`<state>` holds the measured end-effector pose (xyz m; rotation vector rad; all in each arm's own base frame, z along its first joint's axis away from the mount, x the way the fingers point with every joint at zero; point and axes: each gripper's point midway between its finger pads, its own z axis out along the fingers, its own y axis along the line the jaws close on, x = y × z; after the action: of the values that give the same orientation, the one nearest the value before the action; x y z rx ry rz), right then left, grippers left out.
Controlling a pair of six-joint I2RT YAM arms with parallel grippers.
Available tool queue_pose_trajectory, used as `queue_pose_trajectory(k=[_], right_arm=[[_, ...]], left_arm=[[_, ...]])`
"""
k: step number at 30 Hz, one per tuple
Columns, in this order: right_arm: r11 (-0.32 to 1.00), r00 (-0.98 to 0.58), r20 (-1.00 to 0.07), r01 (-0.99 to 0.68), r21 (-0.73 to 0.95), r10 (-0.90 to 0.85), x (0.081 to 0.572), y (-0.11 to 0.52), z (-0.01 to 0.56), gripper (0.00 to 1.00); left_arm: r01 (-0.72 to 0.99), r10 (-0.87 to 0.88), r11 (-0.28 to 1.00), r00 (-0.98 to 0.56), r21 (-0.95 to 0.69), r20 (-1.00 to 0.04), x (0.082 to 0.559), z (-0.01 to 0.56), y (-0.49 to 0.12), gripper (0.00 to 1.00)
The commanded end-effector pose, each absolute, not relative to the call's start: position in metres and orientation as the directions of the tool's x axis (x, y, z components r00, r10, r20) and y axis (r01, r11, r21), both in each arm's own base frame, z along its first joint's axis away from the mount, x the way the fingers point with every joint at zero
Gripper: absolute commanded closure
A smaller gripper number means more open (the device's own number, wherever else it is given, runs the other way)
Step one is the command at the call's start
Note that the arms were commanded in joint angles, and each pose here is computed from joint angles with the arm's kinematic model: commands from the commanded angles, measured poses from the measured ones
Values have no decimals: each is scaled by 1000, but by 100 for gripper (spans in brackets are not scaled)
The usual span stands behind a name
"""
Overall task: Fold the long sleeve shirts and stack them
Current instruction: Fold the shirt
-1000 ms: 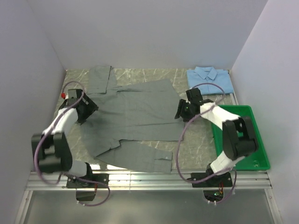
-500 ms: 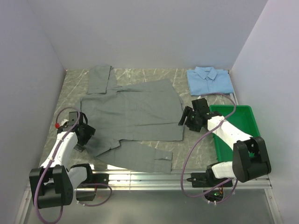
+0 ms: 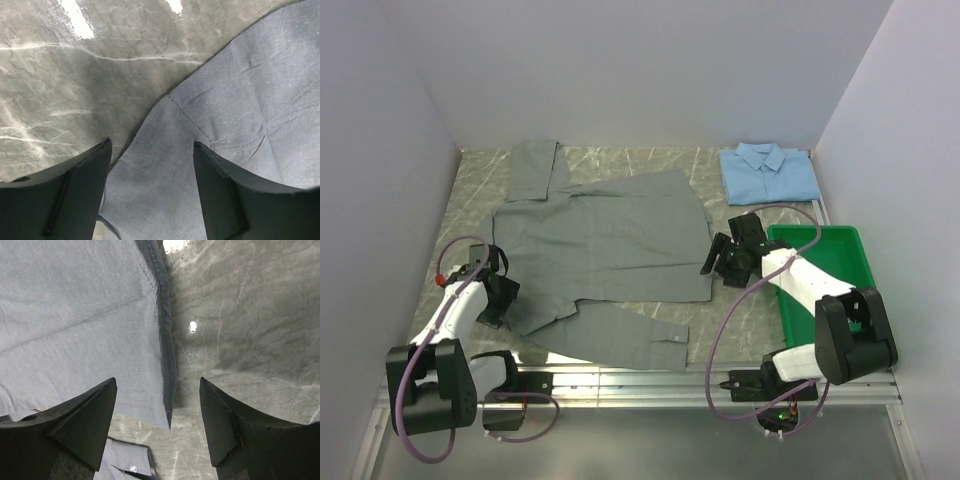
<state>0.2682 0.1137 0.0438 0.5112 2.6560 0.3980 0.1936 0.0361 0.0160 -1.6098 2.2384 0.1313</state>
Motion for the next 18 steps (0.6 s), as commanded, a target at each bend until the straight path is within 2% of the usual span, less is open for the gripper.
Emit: queue_pose_trajectory(k=[1, 4, 5, 7, 10, 13, 14, 18], right_arm=[[886, -842, -345, 285, 366, 414, 277, 116, 47, 26], [887, -844, -343, 285, 365, 412, 278, 116, 46, 26], [888, -848, -338, 284, 362, 409, 276, 117, 45, 26], [887, -847, -338, 285, 363, 410, 277, 117, 45, 27], [888, -851, -326, 293, 355, 412, 276, 116, 41, 27], [888, -855, -309, 308, 341, 416, 273, 115, 37, 27], [890, -860, -298, 314, 331, 415, 271, 114, 34, 27], [895, -872, -269, 325, 306, 409, 265, 112, 30, 28]], left_arm=[[-922, -903, 347, -278, -174, -329, 203, 5, 31, 30], [-919, -901, 359, -294, -166, -320, 204, 2, 29, 40], [-917, -901, 364, -301, -166, -312, 205, 1, 28, 48], [-914, -901, 370, -310, -165, -305, 206, 1, 27, 56], [-908, -903, 379, -320, -178, -289, 207, 1, 23, 80], [-904, -904, 380, -318, -195, -286, 206, 5, 21, 92], [-903, -904, 381, -317, -201, -287, 204, 8, 20, 99], [-897, -903, 383, -313, -219, -296, 203, 20, 20, 99]])
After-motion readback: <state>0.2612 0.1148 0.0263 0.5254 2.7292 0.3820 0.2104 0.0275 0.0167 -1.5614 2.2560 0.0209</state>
